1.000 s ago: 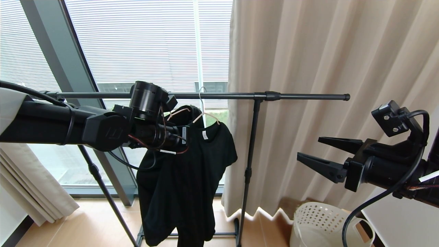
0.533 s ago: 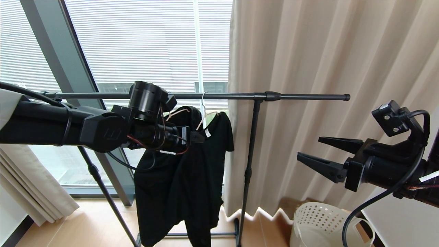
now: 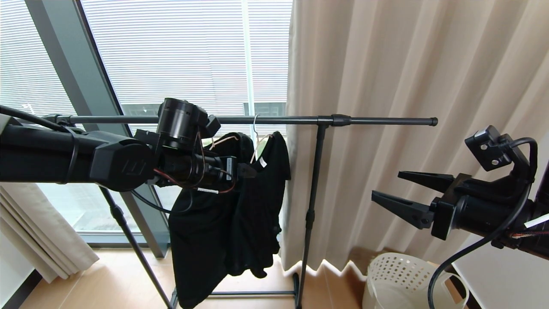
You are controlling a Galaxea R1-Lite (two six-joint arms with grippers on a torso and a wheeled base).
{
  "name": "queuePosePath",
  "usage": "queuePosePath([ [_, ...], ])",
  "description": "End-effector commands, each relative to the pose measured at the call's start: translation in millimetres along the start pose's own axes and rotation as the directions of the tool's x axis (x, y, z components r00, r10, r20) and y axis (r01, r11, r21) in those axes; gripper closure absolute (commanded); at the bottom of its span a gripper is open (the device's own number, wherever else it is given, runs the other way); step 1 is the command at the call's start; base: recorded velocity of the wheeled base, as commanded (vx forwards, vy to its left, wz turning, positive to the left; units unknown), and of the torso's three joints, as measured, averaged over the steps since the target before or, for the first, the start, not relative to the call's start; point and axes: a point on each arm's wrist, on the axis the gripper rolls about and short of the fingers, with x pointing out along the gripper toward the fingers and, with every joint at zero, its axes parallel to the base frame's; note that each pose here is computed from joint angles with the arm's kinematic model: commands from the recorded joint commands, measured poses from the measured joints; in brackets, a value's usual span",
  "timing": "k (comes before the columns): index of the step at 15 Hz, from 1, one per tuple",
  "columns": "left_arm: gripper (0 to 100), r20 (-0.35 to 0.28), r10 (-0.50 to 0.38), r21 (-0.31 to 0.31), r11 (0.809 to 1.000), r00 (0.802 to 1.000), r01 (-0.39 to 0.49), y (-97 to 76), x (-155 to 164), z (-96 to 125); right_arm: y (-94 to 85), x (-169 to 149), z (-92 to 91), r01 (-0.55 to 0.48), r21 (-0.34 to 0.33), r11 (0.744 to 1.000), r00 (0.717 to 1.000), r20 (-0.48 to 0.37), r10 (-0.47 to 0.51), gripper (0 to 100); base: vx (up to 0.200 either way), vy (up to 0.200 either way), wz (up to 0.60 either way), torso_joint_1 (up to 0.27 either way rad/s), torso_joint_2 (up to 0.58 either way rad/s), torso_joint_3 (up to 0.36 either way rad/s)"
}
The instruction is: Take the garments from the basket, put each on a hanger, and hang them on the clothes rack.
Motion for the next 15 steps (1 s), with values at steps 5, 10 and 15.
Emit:
queuePosePath([
  [5,0,0.018,-0.005,0.004,1.0,1.0,0.004,-1.5,-9.7,2.6,0.8,-1.8,1.0,-0.002,-0.002,1.0,1.0,0.007,0.002,0,0.0,0.0,0.0,0.0,0.0,0.0],
  [10,0,0.1,-0.006,0.061,0.998,0.995,0.0,-9.9,-70.2,0.0,16.6,-34.6,15.5,0.018,-0.034,0.999,0.996,0.087,-0.015,0,0.0,0.0,0.0,0.0,0.0,0.0],
  [15,0,0.24,0.014,0.156,0.986,0.971,-0.052,-5.8,-177.3,-41.7,29.0,-84.6,22.1,0.154,-0.039,0.987,0.982,0.115,-0.149,0,0.0,0.0,0.0,0.0,0.0,0.0],
])
